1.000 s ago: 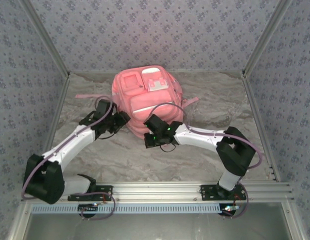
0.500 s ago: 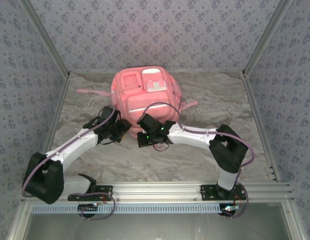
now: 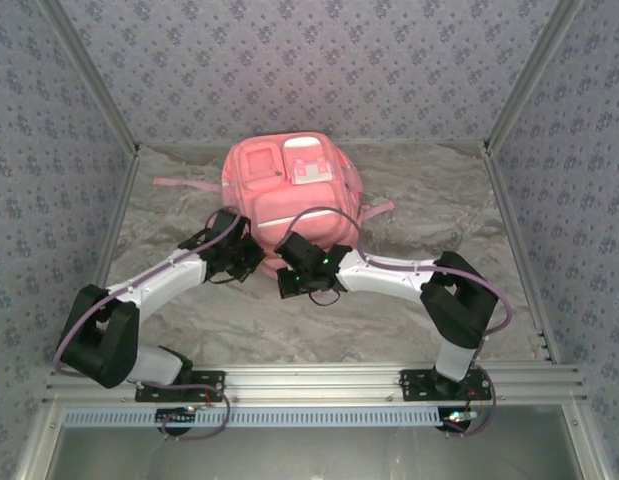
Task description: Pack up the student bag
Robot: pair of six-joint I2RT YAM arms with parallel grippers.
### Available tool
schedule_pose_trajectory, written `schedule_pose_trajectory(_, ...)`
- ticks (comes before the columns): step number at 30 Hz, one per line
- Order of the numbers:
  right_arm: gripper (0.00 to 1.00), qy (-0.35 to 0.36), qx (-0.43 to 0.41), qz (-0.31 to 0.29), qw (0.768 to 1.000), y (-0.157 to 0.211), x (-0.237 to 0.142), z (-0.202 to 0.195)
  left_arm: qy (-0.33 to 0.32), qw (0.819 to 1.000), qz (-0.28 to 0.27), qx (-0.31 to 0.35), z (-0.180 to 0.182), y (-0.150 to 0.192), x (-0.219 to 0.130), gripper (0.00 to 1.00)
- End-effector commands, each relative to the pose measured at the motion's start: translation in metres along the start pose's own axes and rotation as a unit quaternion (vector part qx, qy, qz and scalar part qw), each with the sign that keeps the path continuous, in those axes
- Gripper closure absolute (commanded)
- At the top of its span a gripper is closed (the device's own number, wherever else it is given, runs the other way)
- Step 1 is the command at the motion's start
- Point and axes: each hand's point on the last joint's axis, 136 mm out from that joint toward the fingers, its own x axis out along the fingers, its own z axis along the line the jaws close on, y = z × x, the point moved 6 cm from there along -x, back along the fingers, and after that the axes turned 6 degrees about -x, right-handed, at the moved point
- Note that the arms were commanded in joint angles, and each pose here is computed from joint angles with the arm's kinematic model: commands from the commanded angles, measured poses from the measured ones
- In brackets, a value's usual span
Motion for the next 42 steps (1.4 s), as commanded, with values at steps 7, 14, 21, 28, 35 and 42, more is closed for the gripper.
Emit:
schedule_pose_trajectory(7,1.0,0.067,-0.026,0.012,0.997,0.016,-0.024,-0.026,0.012,0.998,-0.062,0.021,-0.01,-0.025,-0.03,1.0)
schedule_pose_trajectory(14,1.0,0.081,-0.021,0.019,0.996,0.017,-0.027,-0.041,0.008,0.997,-0.064,0.03,-0.008,-0.026,-0.033,1.0)
schedule_pose_trajectory(21,1.0,0.068,-0.022,0.019,0.997,0.013,-0.031,-0.051,-0.005,0.997,-0.068,0.03,0.001,-0.035,-0.04,1.0)
schedule_pose_trajectory(28,1.0,0.046,-0.031,-0.006,0.998,-0.003,-0.034,-0.045,-0.021,0.995,-0.088,0.031,0.008,-0.051,-0.057,1.0)
schedule_pose_trajectory(35,1.0,0.004,-0.028,-0.015,0.999,-0.017,-0.021,-0.016,-0.024,0.996,-0.071,0.04,0.005,-0.05,-0.073,0.58)
schedule_pose_trajectory(42,1.0,0.003,-0.041,-0.013,0.999,-0.018,-0.015,-0.003,0.007,1.0,-0.01,-0.02,0.01,-0.019,-0.07,0.46)
